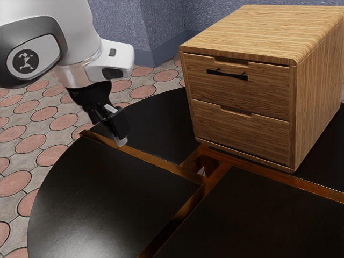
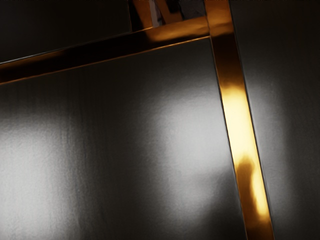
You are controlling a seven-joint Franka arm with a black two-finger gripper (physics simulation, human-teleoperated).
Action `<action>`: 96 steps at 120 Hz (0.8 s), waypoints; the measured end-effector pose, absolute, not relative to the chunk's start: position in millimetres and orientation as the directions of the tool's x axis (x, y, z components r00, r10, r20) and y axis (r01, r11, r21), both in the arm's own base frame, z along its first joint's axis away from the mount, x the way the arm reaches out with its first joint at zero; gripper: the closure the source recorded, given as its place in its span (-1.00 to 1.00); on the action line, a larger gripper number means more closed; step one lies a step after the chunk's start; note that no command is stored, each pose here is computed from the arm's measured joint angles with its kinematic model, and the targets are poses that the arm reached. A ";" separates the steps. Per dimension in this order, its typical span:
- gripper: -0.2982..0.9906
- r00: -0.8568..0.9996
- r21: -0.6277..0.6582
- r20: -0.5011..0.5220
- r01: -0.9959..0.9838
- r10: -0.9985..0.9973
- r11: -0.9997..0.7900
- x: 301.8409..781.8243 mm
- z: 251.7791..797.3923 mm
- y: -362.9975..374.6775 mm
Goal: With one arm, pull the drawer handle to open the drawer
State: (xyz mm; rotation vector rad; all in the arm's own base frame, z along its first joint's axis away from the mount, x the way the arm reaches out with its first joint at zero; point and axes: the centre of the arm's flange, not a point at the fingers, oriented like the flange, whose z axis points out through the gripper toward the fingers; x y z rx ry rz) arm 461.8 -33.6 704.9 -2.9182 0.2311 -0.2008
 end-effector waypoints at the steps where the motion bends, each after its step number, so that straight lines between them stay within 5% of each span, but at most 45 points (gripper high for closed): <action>1: -0.54 0.978 -0.215 0.119 -0.142 -0.170 -0.966 461.8 704.8 -33.7; 45: -0.54 0.919 -0.244 0.186 -0.300 -0.349 -0.922 478.0 701.7 -46.6; 96: -0.54 0.550 -0.313 0.145 -0.763 -0.823 -0.565 486.6 710.2 -86.6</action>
